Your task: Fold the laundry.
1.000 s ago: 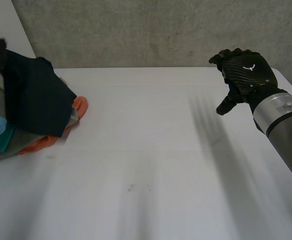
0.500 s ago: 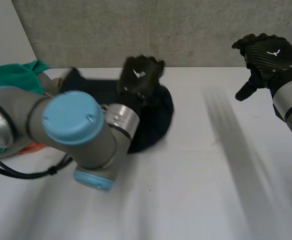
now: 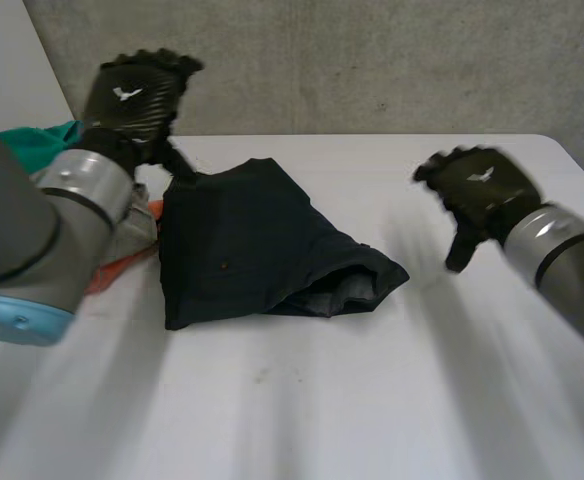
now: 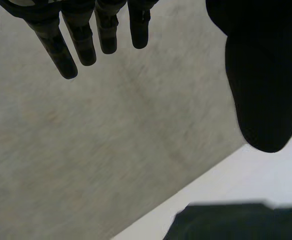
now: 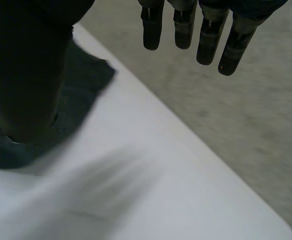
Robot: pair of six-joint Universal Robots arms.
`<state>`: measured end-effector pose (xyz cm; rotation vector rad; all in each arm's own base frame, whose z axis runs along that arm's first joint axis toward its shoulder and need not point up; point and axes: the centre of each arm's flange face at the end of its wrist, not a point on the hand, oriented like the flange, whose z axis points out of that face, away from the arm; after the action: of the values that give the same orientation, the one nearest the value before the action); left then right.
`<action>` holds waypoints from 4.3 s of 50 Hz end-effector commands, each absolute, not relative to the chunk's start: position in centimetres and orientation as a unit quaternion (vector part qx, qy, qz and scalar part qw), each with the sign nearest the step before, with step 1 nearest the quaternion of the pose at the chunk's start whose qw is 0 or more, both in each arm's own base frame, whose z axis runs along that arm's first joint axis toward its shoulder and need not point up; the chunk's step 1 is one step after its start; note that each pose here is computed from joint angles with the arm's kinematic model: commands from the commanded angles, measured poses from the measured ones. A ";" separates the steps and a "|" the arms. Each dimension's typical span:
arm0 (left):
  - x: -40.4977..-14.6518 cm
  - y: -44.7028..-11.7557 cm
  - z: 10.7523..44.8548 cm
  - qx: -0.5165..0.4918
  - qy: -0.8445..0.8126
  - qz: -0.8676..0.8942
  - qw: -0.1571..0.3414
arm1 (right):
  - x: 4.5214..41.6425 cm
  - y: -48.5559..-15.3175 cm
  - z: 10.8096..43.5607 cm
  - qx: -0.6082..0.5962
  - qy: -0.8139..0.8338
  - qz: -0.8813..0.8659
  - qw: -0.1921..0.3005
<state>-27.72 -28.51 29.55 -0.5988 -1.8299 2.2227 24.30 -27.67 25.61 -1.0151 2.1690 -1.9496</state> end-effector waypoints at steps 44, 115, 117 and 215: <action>-26.5 -30.6 24.2 -0.394 -0.592 0.703 -0.010 | 22.6 -38.6 22.2 -0.367 0.582 -0.717 -0.106; -33.0 -40.0 10.0 -0.431 -0.600 0.673 0.036 | 29.8 -28.2 13.5 -0.280 0.751 -0.598 0.018; -33.0 -40.0 11.8 -0.418 -0.594 0.687 0.023 | 29.8 -28.2 15.7 -0.274 0.736 -0.619 0.023; -30.0 -29.5 37.0 -0.213 -0.537 0.813 0.079 | 27.4 -26.0 37.0 -0.305 0.576 -0.759 -0.005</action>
<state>-26.93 -23.69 45.05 -0.5007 -1.3599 2.5628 25.32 -20.42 44.04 -0.8698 1.5727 -2.5825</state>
